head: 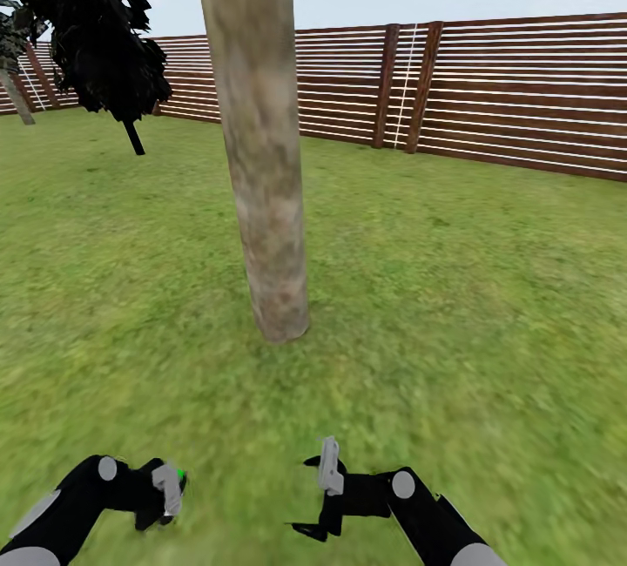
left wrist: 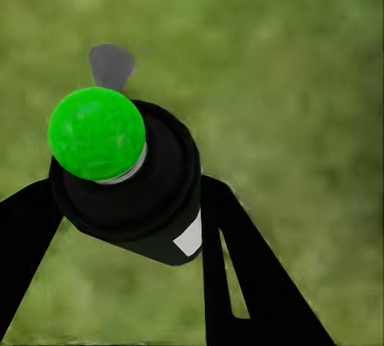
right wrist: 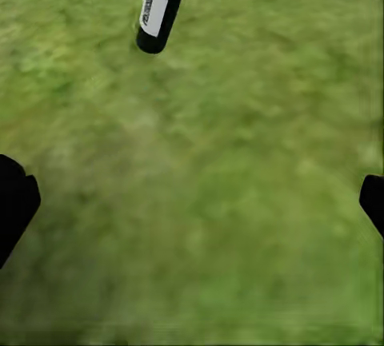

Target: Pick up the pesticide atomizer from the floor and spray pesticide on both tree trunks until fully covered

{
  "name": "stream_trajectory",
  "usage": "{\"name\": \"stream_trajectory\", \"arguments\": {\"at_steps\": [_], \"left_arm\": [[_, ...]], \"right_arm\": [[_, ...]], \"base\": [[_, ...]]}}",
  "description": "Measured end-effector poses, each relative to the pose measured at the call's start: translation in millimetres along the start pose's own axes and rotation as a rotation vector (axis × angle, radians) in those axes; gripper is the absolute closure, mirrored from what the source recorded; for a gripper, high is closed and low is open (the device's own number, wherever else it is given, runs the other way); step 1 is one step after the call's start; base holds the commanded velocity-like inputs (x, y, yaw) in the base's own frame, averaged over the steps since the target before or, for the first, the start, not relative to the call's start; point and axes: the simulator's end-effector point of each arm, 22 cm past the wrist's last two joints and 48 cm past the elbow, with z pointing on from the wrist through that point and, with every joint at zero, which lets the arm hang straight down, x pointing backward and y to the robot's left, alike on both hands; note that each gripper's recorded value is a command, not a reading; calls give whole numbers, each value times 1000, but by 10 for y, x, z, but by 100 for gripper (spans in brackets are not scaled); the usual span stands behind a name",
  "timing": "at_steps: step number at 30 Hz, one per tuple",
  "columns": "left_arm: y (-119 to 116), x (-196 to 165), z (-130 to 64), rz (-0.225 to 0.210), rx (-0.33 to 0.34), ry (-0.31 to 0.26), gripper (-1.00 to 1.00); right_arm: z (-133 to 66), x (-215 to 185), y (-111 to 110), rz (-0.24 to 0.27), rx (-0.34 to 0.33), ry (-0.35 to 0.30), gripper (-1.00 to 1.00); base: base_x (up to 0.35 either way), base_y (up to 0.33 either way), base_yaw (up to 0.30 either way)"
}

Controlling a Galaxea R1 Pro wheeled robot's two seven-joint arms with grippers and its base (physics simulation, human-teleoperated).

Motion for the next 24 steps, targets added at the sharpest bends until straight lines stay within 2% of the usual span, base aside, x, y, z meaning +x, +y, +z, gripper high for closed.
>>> {"name": "stream_trajectory", "arguments": {"at_steps": [2, 5, 6, 7, 9, 11, 13, 14, 15, 17, 19, 24], "left_arm": [[160, 202, 75, -101, -114, -1, 100], [112, 595, 305, -328, -261, 5, 100], [120, 635, 330, -373, -295, 0, 100], [143, 653, 350, -432, -338, -15, 100], [216, 625, 345, -557, -396, -69, 100], [296, 570, 316, -698, -430, -139, 100], [273, 557, 335, -785, -430, -172, 100], [229, 558, 362, -806, -423, -174, 100], [200, 546, 383, -818, -417, -178, 100], [71, 502, 465, -824, -392, -178, 100], [-11, 488, 513, -830, -376, -172, 100], [-25, 466, 529, -835, -374, -168, 100]], "right_arm": [[-254, 468, -140, 39, 64, 77, -100], [-617, 1410, -183, 173, 232, 236, -100], [-690, 1598, -171, 205, 278, 270, -100], [-804, 1846, -163, 243, 355, 316, -100], [-1038, 2112, -276, 273, 530, 352, -100], [-1372, 2196, -586, 309, 775, 334, -100], [-1779, 2302, -716, 403, 1024, 284, -100], [-1971, 2335, -747, 447, 1130, 247, -100], [-2107, 2365, -747, 478, 1201, 224, -100], [-2250, 2426, -701, 508, 1266, 209, -100], [-2274, 2432, -696, 512, 1278, 206, -100], [-2276, 2448, -670, 519, 1280, 206, -100]], "base": [[0, 0, 0], [0, 0, 0], [0, 0, 0], [0, 0, 0], [0, 0, 0], [0, 0, 0], [0, 0, 0], [0, 0, 0], [0, 0, 0], [0, 0, 0], [71, 0, 0], [278, -68, 0]]}}
